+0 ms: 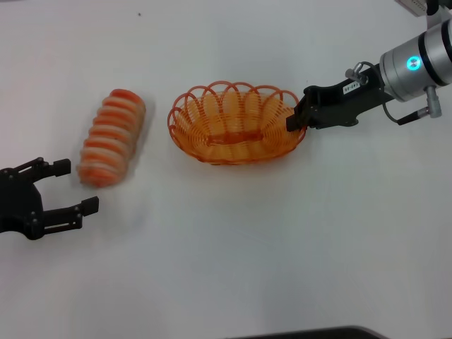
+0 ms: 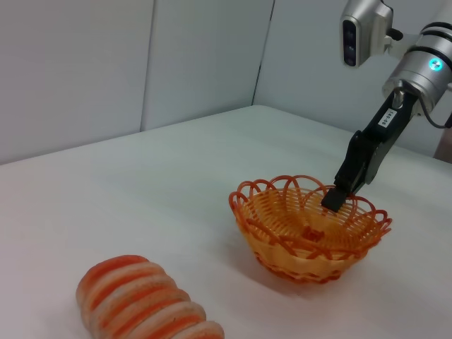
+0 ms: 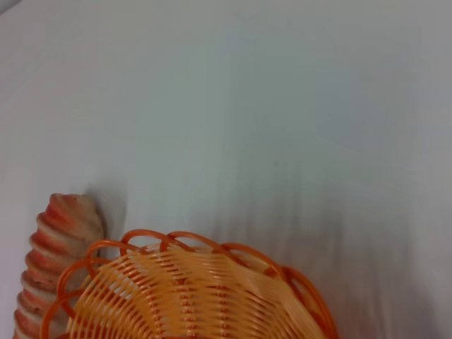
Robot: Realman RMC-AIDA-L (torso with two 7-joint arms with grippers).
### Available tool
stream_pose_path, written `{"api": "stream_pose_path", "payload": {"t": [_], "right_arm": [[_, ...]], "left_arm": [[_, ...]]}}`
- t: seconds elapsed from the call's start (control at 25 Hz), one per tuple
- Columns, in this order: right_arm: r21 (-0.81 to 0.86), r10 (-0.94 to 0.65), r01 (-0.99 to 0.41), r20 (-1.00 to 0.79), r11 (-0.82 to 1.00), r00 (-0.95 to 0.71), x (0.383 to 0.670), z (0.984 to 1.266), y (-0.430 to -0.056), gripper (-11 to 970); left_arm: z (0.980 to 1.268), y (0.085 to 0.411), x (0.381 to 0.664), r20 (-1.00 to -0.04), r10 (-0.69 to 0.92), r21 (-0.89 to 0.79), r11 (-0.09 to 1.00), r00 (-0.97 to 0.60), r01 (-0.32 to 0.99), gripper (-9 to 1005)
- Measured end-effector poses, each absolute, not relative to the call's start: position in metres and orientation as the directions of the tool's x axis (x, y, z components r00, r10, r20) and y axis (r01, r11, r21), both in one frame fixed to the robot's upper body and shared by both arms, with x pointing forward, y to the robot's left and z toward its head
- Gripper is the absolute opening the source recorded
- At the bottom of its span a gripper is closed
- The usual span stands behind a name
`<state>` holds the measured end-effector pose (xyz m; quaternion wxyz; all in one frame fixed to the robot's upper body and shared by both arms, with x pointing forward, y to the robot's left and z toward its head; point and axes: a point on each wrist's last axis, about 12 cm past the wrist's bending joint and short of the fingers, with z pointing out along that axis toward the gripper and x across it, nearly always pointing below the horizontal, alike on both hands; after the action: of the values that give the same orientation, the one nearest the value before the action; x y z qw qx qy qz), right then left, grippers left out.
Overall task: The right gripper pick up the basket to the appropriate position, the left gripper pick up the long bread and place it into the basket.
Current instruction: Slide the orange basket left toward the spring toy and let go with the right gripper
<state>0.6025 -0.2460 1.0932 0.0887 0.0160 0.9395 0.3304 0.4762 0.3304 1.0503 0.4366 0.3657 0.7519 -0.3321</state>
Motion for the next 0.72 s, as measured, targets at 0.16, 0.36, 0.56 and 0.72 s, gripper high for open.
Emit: {"api": "stream_pose_path", "payload": {"t": [0.16,0.36,0.56,0.72], "right_arm": [[0.63,0.098,-0.014,-0.143,0.777,-0.985,0.601,1.091,-0.246,113],[0.644,0.119,0.033,-0.091,0.764,-0.989,0.597,1.085,-0.244,133],[0.673,0.11,0.04,-0.062,0.739,-0.992,0.592,1.084,-0.239,216],[0.678,0.113,0.049,-0.051,0.733,-0.992,0.589,1.085,-0.244,296]], "left_arm": [[1.05,0.33,0.476,-0.899,0.26,-0.18,0.512,-0.351,0.84,907],[1.051,0.331,0.476,-0.9,0.26,-0.18,0.511,-0.351,0.84,907],[1.051,0.33,0.477,-0.9,0.26,-0.179,0.509,-0.349,0.842,907],[1.051,0.33,0.477,-0.901,0.255,-0.183,0.511,-0.351,0.84,907]]}}
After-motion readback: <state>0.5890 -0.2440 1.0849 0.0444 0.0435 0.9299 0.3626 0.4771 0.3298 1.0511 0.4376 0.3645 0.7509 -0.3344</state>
